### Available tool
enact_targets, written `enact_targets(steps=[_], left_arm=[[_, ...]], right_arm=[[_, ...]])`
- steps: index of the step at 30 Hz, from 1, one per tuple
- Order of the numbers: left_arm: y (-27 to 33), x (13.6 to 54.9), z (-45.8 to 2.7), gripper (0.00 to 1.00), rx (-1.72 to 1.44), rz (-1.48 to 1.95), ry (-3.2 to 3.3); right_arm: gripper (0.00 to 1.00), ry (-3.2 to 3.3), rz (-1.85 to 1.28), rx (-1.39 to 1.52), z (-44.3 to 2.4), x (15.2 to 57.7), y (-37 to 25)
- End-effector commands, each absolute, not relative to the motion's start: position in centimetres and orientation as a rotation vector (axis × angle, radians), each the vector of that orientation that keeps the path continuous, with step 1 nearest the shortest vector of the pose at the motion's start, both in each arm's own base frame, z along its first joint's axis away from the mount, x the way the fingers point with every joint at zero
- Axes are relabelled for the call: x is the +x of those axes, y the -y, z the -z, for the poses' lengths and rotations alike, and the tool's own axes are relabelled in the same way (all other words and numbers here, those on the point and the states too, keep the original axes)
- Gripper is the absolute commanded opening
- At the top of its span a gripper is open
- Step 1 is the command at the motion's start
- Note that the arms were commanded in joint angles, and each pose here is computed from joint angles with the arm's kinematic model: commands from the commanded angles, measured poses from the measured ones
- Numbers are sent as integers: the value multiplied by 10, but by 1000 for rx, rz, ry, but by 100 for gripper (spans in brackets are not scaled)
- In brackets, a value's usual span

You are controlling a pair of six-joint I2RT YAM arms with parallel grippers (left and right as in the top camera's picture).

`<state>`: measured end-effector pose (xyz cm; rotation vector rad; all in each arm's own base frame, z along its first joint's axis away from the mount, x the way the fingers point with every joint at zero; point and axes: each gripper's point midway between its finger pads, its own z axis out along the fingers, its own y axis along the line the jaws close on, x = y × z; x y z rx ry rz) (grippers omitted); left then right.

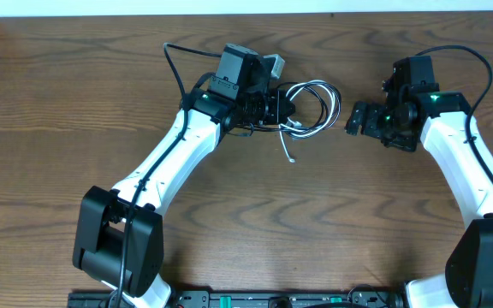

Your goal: Untangle cables

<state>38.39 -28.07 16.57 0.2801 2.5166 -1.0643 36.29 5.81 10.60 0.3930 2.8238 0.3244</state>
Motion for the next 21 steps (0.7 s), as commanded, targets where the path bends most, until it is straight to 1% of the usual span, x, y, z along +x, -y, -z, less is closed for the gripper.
enact_targets(steps=[1,9,15,21], left_arm=[[282,382,-176,7,306,1079,-2490],[281,379,-174,7,306,1075,-2506],[270,356,-154,7,367,1024,-2629],[261,343,-142,8,345,975,-2720]], right_arm=[[99,-2827,-311,403,-105,363,-59],[99,-2827,-311,403,-105,363,-59],[99,-2827,-311,403,-105,363,-59],[99,-2827,-311,403,-105,363,-59]])
